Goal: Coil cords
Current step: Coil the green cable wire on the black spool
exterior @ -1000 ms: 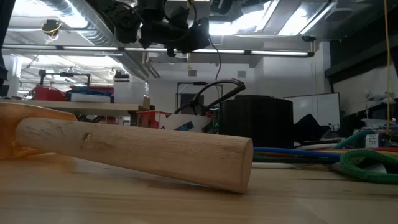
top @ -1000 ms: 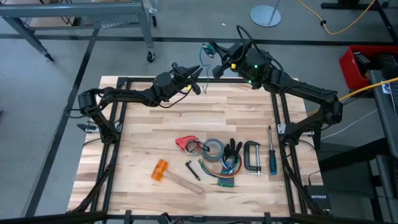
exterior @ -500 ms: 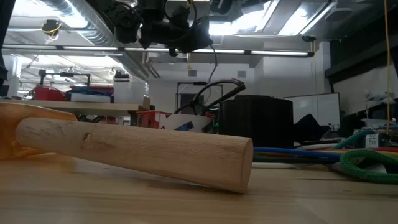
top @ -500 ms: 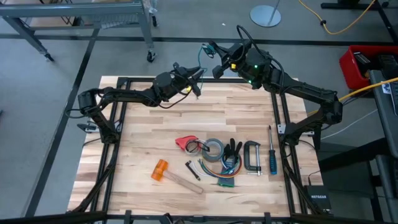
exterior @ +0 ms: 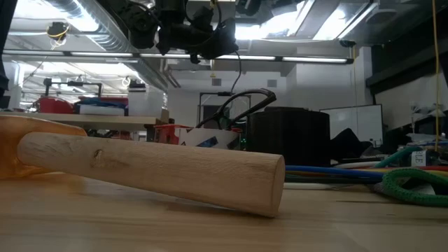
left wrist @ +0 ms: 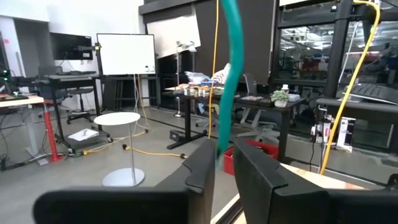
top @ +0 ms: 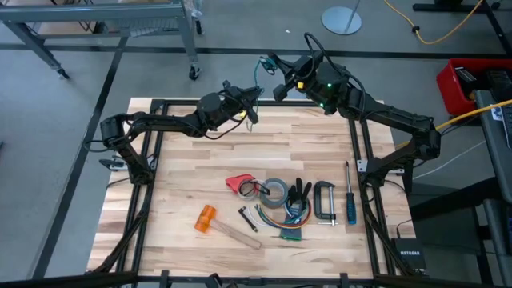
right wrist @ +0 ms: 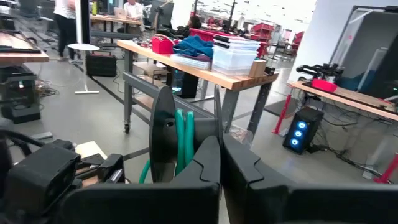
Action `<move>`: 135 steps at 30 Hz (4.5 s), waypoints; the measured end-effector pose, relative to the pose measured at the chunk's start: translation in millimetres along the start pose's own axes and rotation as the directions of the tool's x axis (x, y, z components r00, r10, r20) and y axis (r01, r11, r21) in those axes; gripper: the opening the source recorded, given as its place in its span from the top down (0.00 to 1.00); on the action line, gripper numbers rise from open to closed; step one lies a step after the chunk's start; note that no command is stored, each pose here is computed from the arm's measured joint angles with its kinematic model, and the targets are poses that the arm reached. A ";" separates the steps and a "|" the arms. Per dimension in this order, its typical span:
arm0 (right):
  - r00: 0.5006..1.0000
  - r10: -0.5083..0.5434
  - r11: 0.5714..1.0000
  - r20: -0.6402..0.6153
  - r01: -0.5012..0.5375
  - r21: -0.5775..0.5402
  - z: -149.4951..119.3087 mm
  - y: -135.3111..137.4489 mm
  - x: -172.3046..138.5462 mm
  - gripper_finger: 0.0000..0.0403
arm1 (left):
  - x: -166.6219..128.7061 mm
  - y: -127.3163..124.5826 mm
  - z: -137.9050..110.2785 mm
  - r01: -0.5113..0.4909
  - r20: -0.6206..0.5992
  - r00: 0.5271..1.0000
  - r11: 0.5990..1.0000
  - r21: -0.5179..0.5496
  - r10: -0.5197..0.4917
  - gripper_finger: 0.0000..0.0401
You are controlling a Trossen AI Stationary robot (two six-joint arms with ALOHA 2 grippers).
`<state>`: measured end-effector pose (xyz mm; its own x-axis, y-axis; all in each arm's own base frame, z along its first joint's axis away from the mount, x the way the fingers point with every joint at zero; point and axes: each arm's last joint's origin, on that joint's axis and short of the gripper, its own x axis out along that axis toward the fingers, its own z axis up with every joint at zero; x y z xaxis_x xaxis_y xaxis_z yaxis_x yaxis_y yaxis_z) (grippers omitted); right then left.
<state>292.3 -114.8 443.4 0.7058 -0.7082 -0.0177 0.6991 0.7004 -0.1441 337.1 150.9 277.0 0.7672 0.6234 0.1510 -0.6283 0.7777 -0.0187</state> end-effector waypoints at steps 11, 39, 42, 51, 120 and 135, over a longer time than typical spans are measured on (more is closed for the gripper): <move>0.998 0.045 0.999 0.043 -0.045 0.016 2.9 2.2 1.7 1.00 | 0.1 0.5 0.0 -0.002 0.000 1.000 1.000 -0.012 0.002 0.98; 0.999 0.041 0.969 -0.008 -0.042 -0.243 -58.6 46.4 75.5 1.00 | 0.0 3.3 -22.3 0.233 -0.271 0.915 0.940 -0.248 -0.298 1.00; 0.999 0.035 0.961 -0.032 -0.042 -0.274 -61.0 46.6 75.3 1.00 | 6.1 4.2 -14.2 0.289 -0.318 0.871 0.914 -0.286 -0.375 1.00; 0.999 0.032 0.952 -0.033 -0.041 -0.303 -61.0 46.4 75.2 1.00 | 12.8 2.4 4.9 0.329 -0.517 0.748 0.909 -0.255 -0.416 1.00; 0.701 0.465 0.856 -0.541 -0.511 0.073 -118.2 31.1 66.6 1.00 | 3.3 -11.3 21.1 0.437 -0.514 0.773 0.900 0.008 -0.371 1.00; 0.652 0.489 0.840 -0.580 -0.530 0.114 -122.1 31.1 62.6 1.00 | -19.3 4.5 44.3 0.336 -0.583 0.743 0.937 -0.099 -0.328 1.00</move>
<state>344.3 -148.3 317.0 0.7355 -0.1706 -0.6557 0.2265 0.9740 0.0006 313.8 138.8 317.8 0.8516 0.2548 -0.4581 -0.3176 0.9460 -0.0642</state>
